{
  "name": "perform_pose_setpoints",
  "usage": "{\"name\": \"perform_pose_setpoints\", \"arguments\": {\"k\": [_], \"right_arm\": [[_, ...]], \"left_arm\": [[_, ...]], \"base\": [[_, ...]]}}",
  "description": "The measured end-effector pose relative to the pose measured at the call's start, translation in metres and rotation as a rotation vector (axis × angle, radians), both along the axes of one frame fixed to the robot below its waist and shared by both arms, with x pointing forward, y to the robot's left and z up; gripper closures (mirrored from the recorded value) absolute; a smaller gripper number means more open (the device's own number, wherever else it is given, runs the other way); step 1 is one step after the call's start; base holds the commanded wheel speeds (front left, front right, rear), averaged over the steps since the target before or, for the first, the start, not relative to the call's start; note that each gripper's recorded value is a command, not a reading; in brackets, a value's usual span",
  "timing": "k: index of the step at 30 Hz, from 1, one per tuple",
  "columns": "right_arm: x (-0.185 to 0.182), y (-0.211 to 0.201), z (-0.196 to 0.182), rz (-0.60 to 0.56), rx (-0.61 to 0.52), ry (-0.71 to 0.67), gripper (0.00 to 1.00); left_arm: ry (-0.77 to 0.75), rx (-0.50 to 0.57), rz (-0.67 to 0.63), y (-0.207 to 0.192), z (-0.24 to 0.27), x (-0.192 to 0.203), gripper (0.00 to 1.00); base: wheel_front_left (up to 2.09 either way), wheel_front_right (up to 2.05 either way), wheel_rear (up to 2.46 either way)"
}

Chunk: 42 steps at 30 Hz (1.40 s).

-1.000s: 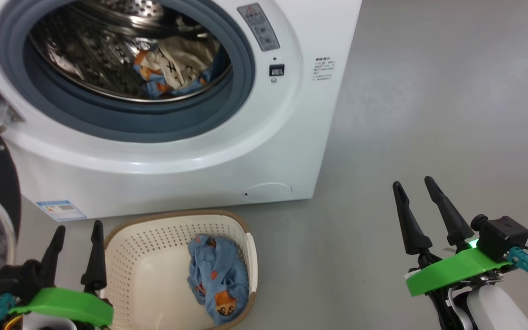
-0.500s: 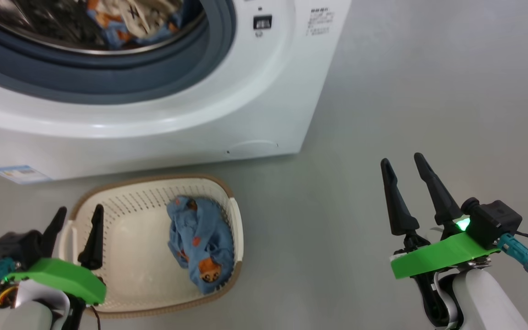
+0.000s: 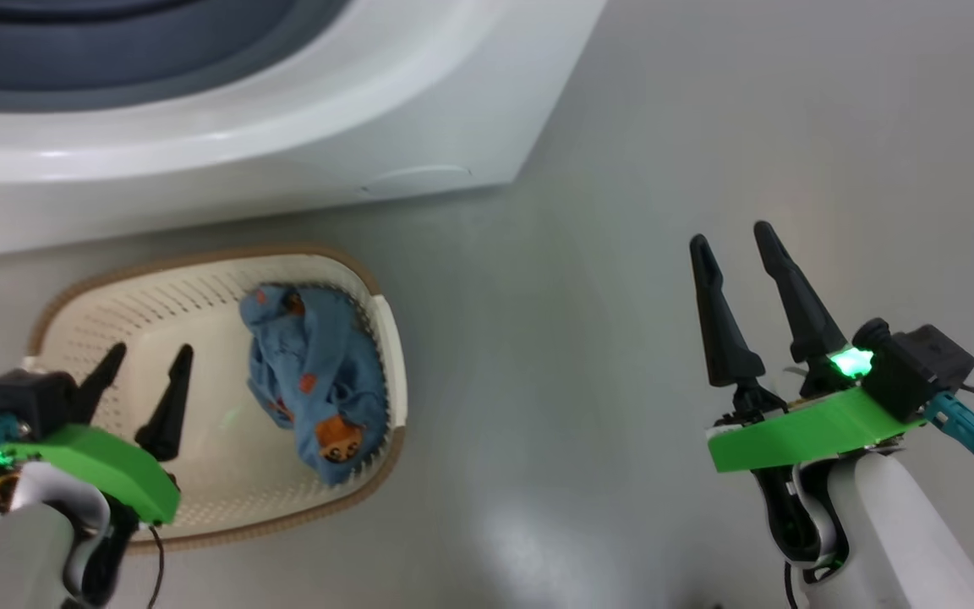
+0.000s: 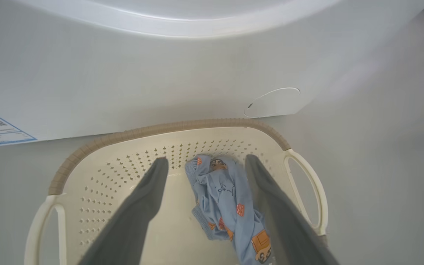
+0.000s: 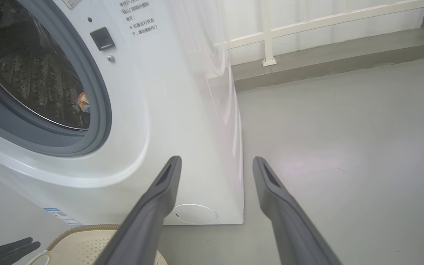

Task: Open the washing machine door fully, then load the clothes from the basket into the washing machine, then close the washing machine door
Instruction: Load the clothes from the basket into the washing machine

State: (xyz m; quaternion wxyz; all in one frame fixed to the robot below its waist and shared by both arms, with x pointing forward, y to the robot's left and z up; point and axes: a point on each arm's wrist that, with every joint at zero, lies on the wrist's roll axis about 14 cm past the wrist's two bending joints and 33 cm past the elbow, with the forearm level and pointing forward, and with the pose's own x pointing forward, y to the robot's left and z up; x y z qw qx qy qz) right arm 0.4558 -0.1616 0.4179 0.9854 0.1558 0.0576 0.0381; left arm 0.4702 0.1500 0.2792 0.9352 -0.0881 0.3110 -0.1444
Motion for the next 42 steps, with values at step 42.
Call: {"name": "perform_pose_setpoints", "arguments": {"k": [42], "right_arm": [[0.001, -0.031, -0.099, -0.082, 0.005, 0.224, 0.00]], "left_arm": [[0.682, -0.111, -0.226, -0.081, -0.198, -0.022, 0.00]], "base": [[0.00, 0.00, 0.00]]}}
